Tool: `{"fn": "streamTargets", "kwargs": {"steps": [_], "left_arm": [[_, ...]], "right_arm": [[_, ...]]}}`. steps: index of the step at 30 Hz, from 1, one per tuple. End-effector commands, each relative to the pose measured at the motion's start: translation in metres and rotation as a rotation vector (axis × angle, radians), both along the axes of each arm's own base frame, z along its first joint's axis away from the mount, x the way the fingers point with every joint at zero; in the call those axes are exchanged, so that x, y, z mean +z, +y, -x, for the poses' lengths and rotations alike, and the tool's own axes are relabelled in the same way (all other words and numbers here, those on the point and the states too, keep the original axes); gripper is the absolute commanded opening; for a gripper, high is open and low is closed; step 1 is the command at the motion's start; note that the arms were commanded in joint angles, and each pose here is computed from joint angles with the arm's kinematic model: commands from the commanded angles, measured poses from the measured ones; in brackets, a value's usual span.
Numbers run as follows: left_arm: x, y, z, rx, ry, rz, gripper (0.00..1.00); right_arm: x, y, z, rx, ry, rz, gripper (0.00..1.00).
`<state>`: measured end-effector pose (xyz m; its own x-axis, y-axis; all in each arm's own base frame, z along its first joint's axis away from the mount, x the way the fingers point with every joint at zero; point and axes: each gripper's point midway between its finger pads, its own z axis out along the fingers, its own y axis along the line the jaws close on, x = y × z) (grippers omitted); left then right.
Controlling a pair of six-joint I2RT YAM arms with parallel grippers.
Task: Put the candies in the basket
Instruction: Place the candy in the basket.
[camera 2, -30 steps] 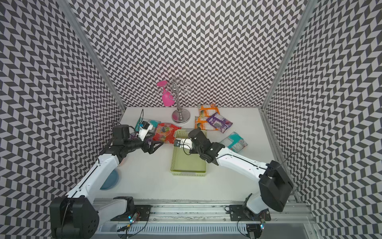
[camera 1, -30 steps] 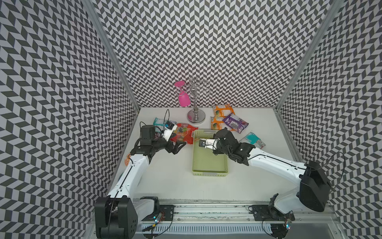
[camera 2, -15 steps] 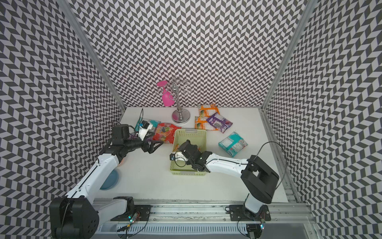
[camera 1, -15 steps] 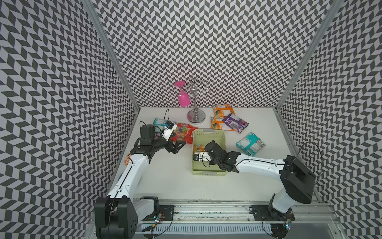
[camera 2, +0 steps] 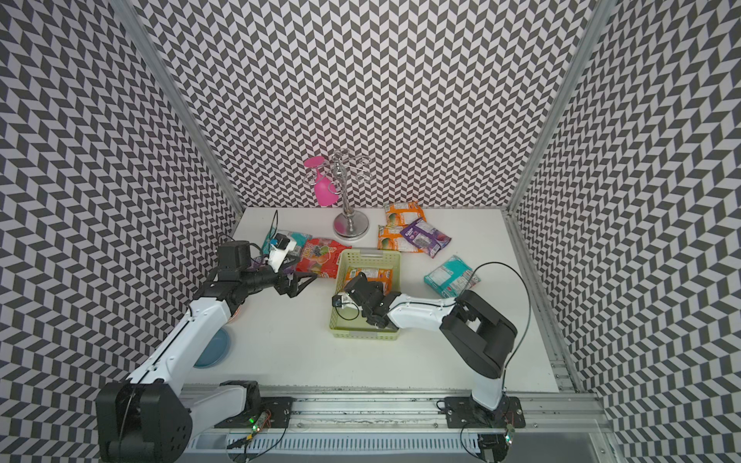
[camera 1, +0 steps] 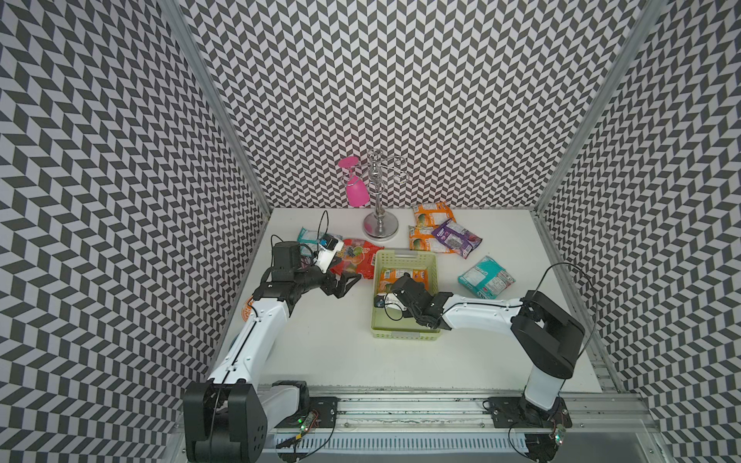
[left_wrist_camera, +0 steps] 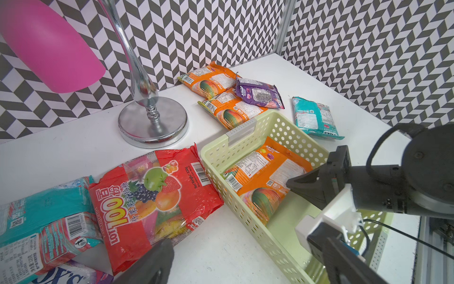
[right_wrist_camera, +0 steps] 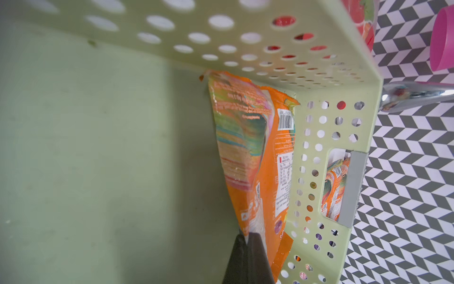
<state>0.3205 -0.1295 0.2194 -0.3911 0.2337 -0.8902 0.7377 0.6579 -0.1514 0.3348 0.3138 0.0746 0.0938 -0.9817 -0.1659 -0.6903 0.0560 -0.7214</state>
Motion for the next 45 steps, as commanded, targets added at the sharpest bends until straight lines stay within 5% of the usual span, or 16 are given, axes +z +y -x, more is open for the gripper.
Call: {"fn": "streamTargets", "kwargs": {"steps": [1,14,22,26,34,37,45], "left_arm": [[0.017,-0.001,0.000,-0.003,-0.040,0.003,0.99],[0.018,0.012,-0.013,0.114,-0.025,-0.011,0.99],[0.014,0.047,-0.039,0.346,-0.023,-0.063,0.99],[0.002,0.059,-0.042,0.398,-0.033,-0.096,0.99],[-0.017,0.090,-0.049,0.492,-0.085,-0.291,0.98],[-0.020,0.103,-0.051,0.521,-0.108,-0.390,0.98],[-0.042,0.121,-0.046,0.448,-0.169,-0.666,0.98]], "right_arm": [[0.016,0.003,-0.017,-0.083,-0.048,-0.096,0.00],[0.019,0.020,-0.017,-0.112,0.034,-0.225,0.26],[0.059,0.025,-0.006,-0.094,0.049,-0.370,0.59],[0.081,0.024,-0.001,-0.082,0.034,-0.424,0.68],[0.127,0.007,0.003,-0.120,-0.020,-0.538,0.76],[0.145,-0.005,0.004,-0.143,-0.046,-0.595,0.98],[0.177,-0.046,0.001,-0.195,-0.060,-0.746,0.99]]}}
